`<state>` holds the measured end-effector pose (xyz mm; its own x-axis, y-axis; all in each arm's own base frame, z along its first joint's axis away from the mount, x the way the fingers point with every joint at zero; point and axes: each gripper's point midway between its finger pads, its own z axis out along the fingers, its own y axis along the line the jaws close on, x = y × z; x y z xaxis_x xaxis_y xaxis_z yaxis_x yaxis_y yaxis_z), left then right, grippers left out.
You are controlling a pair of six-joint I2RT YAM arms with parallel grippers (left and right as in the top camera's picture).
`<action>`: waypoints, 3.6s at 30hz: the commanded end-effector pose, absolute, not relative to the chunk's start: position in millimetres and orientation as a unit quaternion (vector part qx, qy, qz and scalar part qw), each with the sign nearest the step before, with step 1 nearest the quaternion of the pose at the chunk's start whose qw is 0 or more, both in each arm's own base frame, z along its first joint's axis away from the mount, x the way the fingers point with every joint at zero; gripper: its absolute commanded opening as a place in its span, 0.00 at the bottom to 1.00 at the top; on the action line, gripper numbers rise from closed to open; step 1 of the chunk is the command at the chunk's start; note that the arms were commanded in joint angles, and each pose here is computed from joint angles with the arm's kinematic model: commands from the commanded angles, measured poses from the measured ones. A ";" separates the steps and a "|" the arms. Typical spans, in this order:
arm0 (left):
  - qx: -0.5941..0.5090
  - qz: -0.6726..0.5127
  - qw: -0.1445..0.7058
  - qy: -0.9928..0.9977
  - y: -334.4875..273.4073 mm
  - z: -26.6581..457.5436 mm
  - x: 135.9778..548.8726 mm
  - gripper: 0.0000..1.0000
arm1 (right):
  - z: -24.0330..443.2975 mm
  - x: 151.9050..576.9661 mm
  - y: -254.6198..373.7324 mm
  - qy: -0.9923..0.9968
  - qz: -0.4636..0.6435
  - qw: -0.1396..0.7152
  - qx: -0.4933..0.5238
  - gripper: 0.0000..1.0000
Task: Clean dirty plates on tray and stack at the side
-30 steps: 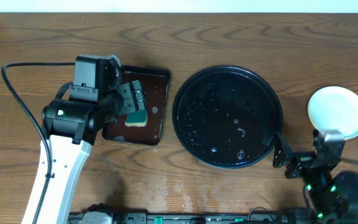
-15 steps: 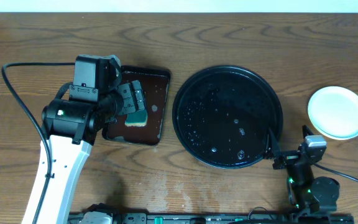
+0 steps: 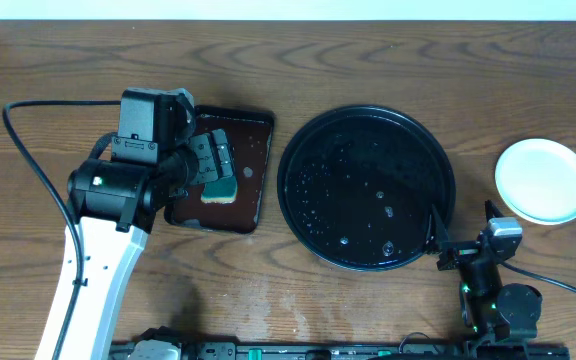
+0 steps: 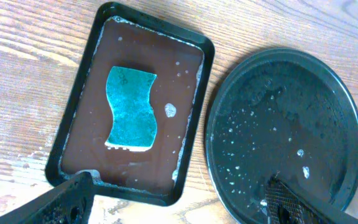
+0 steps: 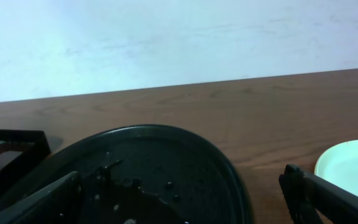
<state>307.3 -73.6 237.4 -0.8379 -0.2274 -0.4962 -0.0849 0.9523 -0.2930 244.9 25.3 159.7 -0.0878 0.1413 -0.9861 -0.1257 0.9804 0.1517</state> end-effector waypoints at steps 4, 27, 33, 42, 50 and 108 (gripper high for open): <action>-0.079 -0.137 0.276 0.948 -75.6 242.4 308.0 0.88 | 145.1 246.4 31.3 0.750 0.101 0.653 -0.005 0.99; -0.064 -0.145 0.568 0.807 -44.1 285.3 274.7 0.89 | 138.5 247.3 31.4 0.760 0.100 0.642 -0.004 0.99; -0.062 -0.133 0.641 0.754 -28.3 276.7 247.9 0.89 | 138.5 247.3 31.4 0.760 0.100 0.642 -0.004 0.99; -0.057 -0.127 0.715 0.685 -18.5 250.6 227.7 0.88 | 138.5 247.3 31.4 0.760 0.100 0.642 -0.004 0.99; -0.048 -0.135 0.731 0.668 -21.6 211.2 241.3 0.88 | 138.5 247.3 31.4 0.760 0.100 0.642 -0.004 0.99; -0.063 -0.123 0.635 0.760 -21.1 135.0 243.7 0.89 | 157.8 246.2 3.5 0.731 0.015 0.682 0.013 0.99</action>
<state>245.2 -19.8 149.7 -0.1320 -0.2660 -0.9549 0.0640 0.9590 -0.2761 246.3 8.4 158.4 -0.0737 0.0550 -0.9958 -0.0240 0.9981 0.0569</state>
